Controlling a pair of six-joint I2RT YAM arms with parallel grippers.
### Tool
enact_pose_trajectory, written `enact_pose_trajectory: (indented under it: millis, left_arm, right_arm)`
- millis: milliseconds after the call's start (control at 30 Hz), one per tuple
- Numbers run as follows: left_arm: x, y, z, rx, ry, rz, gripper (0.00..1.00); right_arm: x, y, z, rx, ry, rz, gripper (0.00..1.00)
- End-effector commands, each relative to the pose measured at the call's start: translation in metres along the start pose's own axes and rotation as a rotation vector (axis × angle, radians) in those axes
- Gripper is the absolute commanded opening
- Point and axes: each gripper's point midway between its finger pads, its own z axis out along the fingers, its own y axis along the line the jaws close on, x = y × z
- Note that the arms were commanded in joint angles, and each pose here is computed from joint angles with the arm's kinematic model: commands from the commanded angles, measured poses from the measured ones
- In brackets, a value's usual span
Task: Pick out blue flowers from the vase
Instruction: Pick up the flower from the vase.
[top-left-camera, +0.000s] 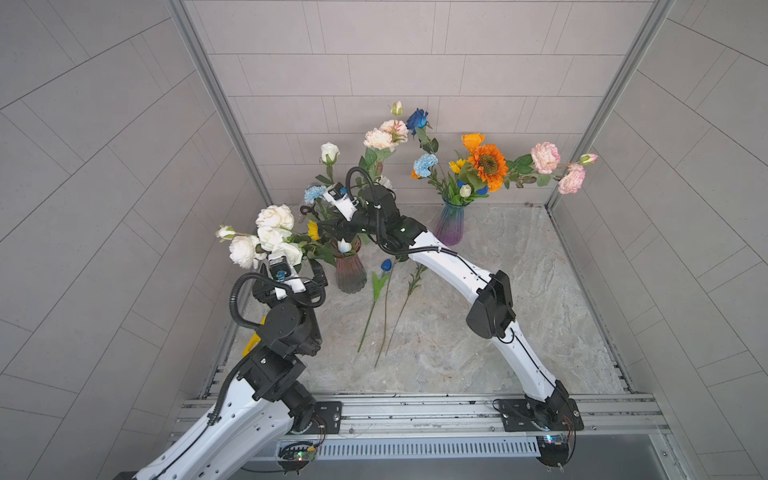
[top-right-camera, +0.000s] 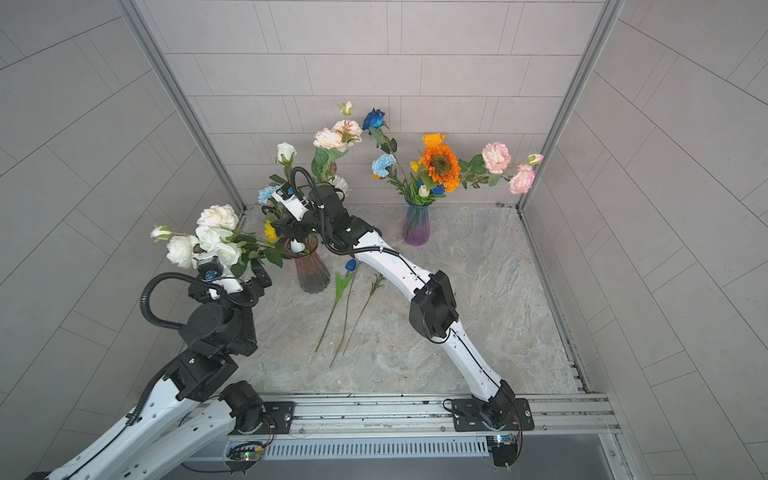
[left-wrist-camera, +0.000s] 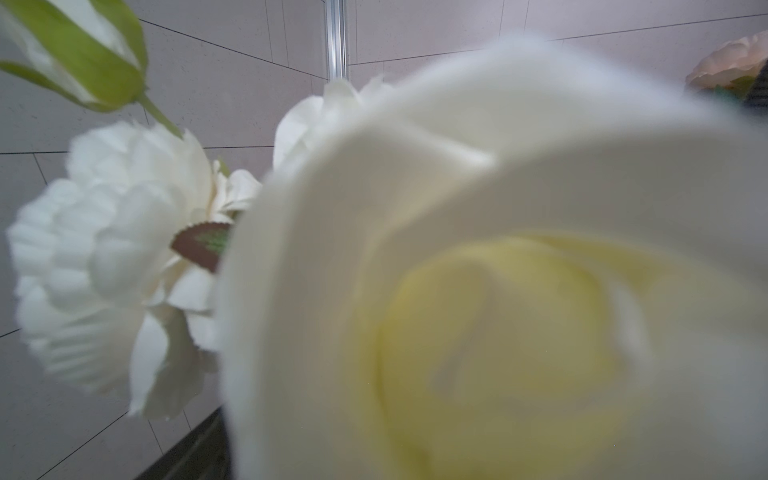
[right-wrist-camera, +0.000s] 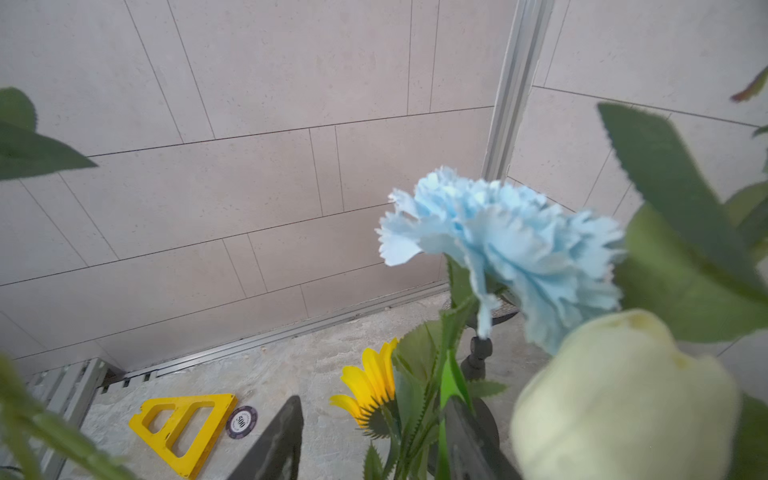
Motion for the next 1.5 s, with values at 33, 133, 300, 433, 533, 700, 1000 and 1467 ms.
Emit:
enact_pose_trajectory:
  millis: [33,133,300,433,533,700,1000,1467]
  left_arm:
    - [0.001,-0.001,0.0,0.003,0.005,-0.007,0.96]
    - [0.001,-0.001,0.0,0.008,0.006,-0.004,0.96]
    - [0.001,-0.001,0.0,0.009,0.011,0.005,0.96]
    - [0.003,-0.002,0.0,0.013,0.013,0.009,0.96]
    - [0.003,-0.003,0.0,0.014,0.014,0.015,0.96]
    - [0.003,-0.001,0.0,0.012,0.011,0.015,0.96]
    - [0.002,-0.002,0.0,0.015,0.01,0.017,0.96]
    - [0.003,-0.003,0.001,0.01,0.007,0.034,0.96]
  right_arm:
    - [0.003,-0.008,0.011,0.036,-0.027,-0.063,0.57]
    - [0.007,-0.009,0.018,0.034,-0.039,-0.073,0.58]
    - [0.014,-0.012,0.026,0.063,-0.048,-0.1,0.6]
    - [0.02,-0.006,0.031,0.075,-0.032,-0.147,0.6]
    - [0.019,-0.003,0.035,0.083,-0.045,-0.162,0.61]
    - [0.021,-0.003,0.036,0.095,-0.038,-0.175,0.55]
    - [0.036,-0.014,0.04,0.153,-0.007,-0.179,0.25]
    - [0.01,-0.014,0.022,0.183,-0.018,-0.197,0.0]
